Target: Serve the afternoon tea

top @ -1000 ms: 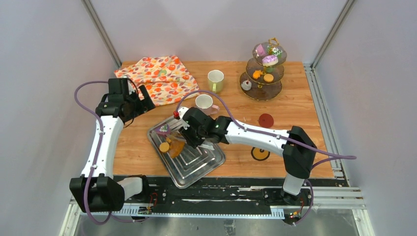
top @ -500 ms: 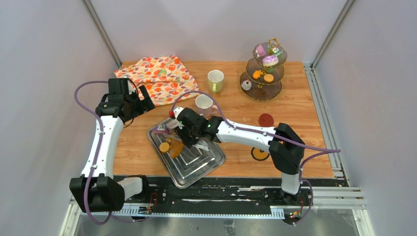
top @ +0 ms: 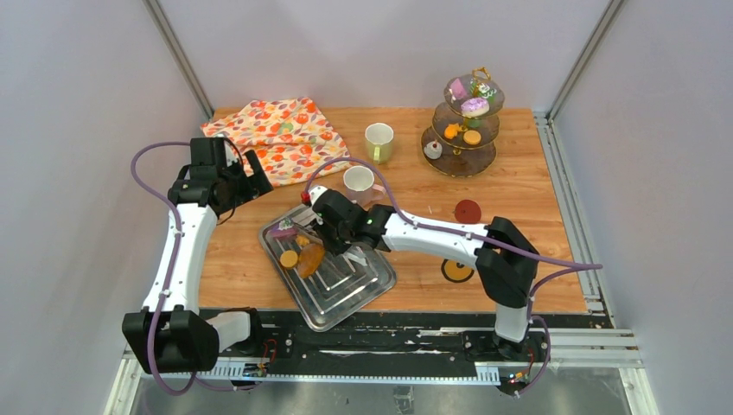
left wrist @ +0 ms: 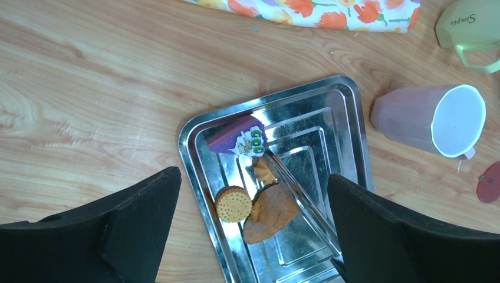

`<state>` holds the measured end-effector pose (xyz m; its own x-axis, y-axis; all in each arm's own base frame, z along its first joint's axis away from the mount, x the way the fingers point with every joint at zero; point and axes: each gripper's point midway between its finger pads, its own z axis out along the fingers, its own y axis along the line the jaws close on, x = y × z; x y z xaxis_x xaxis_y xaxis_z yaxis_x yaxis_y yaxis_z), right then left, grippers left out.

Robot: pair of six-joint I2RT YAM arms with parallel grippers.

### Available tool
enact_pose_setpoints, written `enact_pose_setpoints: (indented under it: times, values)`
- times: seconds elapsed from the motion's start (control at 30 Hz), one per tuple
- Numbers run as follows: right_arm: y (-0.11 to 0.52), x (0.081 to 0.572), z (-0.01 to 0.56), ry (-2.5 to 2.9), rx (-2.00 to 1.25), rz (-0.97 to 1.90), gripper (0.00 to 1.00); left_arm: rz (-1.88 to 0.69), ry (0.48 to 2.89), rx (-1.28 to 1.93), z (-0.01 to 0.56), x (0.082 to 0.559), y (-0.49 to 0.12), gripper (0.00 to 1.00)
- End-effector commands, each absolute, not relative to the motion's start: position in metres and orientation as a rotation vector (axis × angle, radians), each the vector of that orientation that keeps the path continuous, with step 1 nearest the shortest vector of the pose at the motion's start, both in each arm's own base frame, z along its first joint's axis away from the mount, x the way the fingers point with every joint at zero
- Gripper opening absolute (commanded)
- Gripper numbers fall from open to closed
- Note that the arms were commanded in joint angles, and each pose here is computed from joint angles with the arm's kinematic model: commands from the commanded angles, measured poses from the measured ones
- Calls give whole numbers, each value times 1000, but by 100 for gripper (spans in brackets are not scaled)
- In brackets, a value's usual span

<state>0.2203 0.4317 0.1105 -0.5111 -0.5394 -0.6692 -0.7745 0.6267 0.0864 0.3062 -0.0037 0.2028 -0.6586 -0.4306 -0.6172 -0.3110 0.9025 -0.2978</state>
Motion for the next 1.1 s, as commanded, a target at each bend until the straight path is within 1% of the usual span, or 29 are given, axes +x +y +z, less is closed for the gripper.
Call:
enact_pose_setpoints:
  times: [0.0,0.3,0.53,0.67,1.07]
  values:
    - [426,216,150,2171,-969,552,1,-213,2316,-512,211,303,-2,100]
    - [375,198,177,2153,-939,524,1,-220,2321,-516,209,304,-3,100]
    - [321,178,180,2188,-871,511,1,-244,2311,-529,210,309,-5,100]
    - [283,170,189,2210,-774,494,1,-273,2305,-535,209,315,-9,100]
    - [150,193,194,2304,-376,256,1,-311,2293,-520,215,324,-13,100]
